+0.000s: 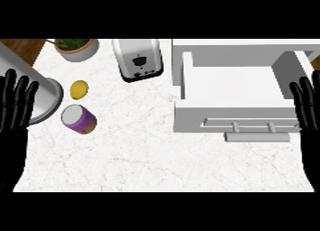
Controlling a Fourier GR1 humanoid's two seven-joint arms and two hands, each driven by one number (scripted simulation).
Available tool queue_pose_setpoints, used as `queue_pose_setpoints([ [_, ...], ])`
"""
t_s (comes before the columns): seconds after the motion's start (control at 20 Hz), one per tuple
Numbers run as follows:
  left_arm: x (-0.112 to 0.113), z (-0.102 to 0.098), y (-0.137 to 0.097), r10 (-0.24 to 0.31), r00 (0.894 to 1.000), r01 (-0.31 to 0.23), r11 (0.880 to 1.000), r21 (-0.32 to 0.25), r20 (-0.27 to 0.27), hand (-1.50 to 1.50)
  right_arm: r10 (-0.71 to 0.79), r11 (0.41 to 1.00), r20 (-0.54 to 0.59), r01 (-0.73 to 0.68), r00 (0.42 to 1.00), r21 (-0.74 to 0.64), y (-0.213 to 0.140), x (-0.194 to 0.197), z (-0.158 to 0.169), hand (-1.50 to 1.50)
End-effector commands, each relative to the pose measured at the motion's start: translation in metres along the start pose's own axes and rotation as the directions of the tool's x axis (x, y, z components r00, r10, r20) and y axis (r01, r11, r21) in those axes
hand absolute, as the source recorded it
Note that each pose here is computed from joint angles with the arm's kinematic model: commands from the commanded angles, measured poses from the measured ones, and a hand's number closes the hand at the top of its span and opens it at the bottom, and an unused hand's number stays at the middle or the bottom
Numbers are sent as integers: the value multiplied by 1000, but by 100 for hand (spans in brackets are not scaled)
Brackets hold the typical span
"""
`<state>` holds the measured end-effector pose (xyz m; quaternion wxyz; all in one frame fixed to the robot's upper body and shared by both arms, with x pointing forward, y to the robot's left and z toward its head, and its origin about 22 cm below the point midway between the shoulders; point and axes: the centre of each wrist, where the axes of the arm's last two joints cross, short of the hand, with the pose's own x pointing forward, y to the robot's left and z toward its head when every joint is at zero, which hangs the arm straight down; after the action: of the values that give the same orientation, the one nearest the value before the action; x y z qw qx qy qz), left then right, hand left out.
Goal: Pick up the can, place it into the drawer and close the drawer
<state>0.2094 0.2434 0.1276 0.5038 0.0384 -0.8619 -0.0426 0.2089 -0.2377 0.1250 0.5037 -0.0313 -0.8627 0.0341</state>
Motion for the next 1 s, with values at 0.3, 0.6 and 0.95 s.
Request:
queue_pose_setpoints([
  [0.3, -44, 2, 56, -11, 954, -6, 998, -57, -299, -150, -31, 991, -242, -1, 970, -131, -9, -19, 16, -150],
  [0.6, -24, 3, 73, 2, 932, -38, 995, -93, -362, -150, 7, 983, -297, -62, 955, -174, -38, -5, 39, -150],
  [0.95, -10, 17, 99, 3, 931, -35, 996, -80, -364, -150, 1, 979, -295, -60, 956, -193, -67, -11, 66, -150],
])
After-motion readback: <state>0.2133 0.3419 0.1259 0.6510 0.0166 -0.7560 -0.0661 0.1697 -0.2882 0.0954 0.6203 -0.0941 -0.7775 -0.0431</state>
